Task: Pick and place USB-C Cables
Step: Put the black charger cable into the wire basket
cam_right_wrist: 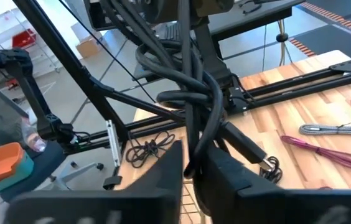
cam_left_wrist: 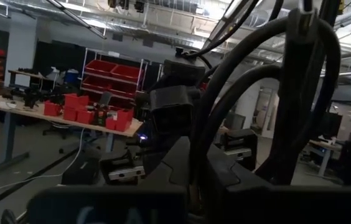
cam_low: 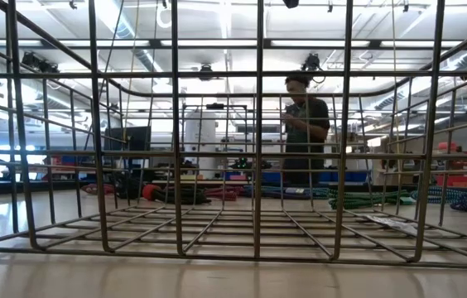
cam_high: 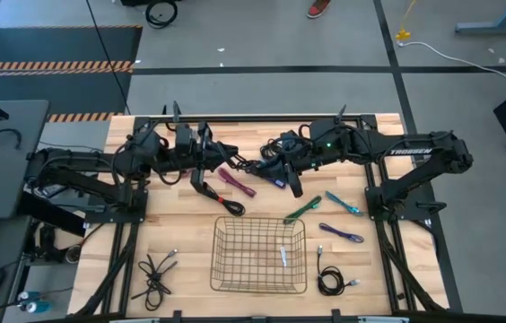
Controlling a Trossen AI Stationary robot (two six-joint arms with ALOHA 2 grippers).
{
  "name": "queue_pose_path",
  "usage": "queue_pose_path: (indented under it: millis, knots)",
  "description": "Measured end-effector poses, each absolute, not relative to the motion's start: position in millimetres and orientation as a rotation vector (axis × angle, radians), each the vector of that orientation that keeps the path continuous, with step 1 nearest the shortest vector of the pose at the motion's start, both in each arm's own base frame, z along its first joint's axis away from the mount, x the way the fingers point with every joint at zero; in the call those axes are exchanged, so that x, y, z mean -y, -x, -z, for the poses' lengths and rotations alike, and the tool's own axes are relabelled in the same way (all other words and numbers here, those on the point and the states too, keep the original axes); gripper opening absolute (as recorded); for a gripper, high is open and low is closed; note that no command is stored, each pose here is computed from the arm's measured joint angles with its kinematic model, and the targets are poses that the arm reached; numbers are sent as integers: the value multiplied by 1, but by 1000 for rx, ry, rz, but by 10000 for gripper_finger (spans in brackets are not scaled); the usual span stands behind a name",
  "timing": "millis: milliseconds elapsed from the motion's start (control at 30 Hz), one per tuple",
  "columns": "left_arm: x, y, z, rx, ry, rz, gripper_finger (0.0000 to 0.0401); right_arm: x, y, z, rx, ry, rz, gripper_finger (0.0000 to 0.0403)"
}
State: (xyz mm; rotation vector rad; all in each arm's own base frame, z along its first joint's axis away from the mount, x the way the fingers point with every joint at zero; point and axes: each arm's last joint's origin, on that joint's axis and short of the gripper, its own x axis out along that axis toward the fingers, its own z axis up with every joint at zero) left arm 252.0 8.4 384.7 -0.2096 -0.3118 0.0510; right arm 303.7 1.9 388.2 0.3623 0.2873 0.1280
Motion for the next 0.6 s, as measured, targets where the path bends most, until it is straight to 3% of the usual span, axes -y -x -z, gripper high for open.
queue_pose_path:
  millis: [267, 600]
  knots:
    - [-9, -252, -385, 318, 210, -57, 15, -3, -301, -393, -264, -384, -137, 175]
    - [-9, -252, -385, 321, 212, -65, 14, -3, -270, -417, -186, -343, -139, 185]
